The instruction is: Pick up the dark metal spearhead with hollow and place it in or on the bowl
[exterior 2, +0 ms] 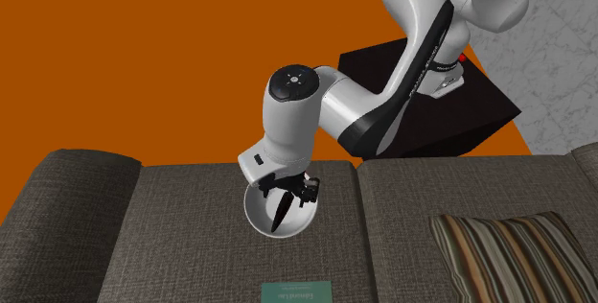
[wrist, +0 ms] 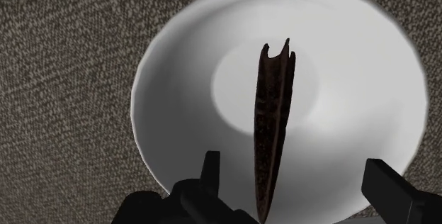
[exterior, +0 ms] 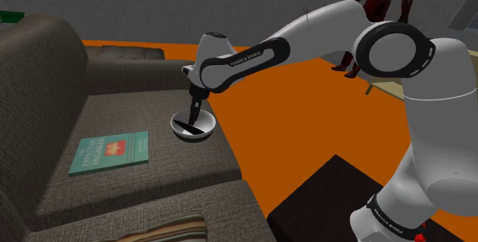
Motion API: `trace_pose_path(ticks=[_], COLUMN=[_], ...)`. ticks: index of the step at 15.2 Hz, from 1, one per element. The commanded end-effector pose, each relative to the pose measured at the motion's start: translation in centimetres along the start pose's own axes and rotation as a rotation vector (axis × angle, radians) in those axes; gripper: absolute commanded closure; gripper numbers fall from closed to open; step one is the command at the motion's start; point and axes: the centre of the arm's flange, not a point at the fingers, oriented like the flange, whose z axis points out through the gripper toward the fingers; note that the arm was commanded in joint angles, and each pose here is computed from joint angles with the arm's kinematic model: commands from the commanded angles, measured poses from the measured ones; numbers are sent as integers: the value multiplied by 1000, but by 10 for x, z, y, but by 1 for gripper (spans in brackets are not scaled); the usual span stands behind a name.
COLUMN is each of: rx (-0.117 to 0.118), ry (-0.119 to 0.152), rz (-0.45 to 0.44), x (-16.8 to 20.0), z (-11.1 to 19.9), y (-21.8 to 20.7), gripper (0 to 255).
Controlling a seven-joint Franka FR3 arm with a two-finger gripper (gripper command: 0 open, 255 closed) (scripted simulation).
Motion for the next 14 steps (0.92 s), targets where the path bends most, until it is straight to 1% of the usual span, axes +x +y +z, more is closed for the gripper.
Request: trace_pose_path(ticks=[1,2,6,14], rx=[0,0,0,0], ry=[0,0,0,0], rz=[0,0,0,0], x=[0,0,0,0], z=[0,0,-50,-50], y=[0,0,0,0], gripper=[0,0,0,0])
